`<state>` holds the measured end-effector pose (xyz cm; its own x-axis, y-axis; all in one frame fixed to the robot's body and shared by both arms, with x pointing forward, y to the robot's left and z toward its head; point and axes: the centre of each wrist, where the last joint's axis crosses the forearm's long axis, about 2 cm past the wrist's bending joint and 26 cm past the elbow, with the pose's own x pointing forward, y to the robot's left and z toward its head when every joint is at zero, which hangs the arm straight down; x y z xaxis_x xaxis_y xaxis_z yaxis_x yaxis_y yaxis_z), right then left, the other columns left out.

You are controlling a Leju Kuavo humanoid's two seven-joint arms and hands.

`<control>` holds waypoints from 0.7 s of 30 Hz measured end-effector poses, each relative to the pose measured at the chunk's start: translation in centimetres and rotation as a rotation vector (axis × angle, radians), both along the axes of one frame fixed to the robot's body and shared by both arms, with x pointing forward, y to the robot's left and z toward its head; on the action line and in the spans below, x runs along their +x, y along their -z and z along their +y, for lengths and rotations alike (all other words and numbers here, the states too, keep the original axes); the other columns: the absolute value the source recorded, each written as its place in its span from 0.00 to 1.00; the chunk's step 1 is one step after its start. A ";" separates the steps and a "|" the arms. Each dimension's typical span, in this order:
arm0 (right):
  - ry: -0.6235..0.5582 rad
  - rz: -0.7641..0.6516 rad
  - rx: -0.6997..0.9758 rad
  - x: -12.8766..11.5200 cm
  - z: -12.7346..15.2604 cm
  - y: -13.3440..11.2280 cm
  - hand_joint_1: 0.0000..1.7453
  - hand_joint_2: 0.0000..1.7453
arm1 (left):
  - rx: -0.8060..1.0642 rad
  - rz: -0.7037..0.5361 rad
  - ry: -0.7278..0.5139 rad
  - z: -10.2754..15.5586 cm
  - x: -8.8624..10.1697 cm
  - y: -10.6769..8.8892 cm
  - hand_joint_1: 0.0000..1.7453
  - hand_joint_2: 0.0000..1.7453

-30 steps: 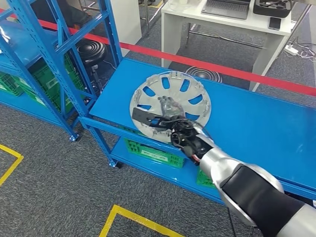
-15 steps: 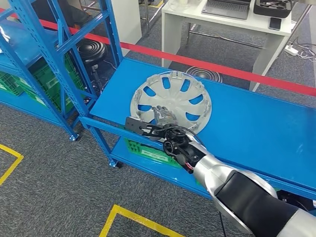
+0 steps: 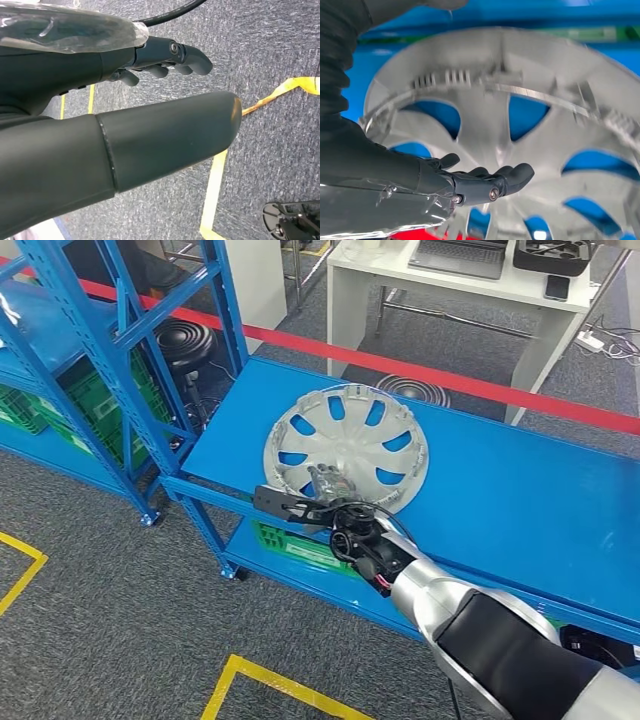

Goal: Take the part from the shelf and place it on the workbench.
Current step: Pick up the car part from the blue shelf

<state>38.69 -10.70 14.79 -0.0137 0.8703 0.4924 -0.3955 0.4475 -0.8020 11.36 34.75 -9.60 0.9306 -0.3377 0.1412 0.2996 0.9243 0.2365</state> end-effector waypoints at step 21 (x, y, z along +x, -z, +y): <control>0.108 0.174 -0.021 -1.6 -2.6 4.5 0.12 1.00 | 0.003 0.004 0.033 -0.3 0.0 0.0 0.00 0.00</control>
<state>37.13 -13.27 10.28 0.1638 0.8723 0.4608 -0.4795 0.4786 -0.7355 11.40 34.44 -9.62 0.9194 -0.3689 0.1367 0.3310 0.9131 0.2380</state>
